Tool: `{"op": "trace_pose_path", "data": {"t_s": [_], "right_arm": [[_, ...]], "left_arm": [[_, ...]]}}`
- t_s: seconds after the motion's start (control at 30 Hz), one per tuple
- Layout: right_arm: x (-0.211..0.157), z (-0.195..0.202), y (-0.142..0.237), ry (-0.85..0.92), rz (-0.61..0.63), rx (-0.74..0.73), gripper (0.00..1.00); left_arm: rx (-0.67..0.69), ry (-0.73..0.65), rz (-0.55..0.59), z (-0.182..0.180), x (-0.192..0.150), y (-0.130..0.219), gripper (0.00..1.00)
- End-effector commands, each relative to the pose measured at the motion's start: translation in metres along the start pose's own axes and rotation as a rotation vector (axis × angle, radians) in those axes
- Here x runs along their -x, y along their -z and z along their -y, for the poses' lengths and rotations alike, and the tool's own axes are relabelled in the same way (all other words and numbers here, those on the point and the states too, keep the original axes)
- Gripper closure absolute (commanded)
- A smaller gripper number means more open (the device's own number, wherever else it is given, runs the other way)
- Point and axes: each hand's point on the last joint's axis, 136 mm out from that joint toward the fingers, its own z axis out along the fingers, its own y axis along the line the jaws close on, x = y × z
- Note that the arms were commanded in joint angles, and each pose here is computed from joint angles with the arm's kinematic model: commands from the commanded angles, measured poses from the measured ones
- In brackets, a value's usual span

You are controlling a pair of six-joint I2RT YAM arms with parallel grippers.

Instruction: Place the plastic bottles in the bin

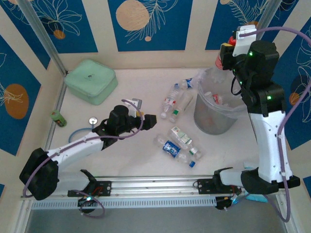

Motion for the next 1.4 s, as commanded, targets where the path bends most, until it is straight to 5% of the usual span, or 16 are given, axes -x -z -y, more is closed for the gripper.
{"op": "trace_pose_path", "data": {"t_s": [0.0,0.8,1.37], "right_arm": [[-0.033,0.011,-0.028,0.097,-0.122,-0.085,1.0],[-0.255,0.015,-0.06,-0.049,-0.748,-0.04,1.0],[-0.337,0.002,-0.064,-0.186,-0.974,0.006,1.0]], "left_arm": [[-0.015,0.01,0.034,0.004,0.01,0.0,0.06],[-0.058,0.01,-0.021,0.013,0.009,-0.02,0.06],[-0.066,0.036,-0.031,0.013,0.007,-0.027,0.07]]}}
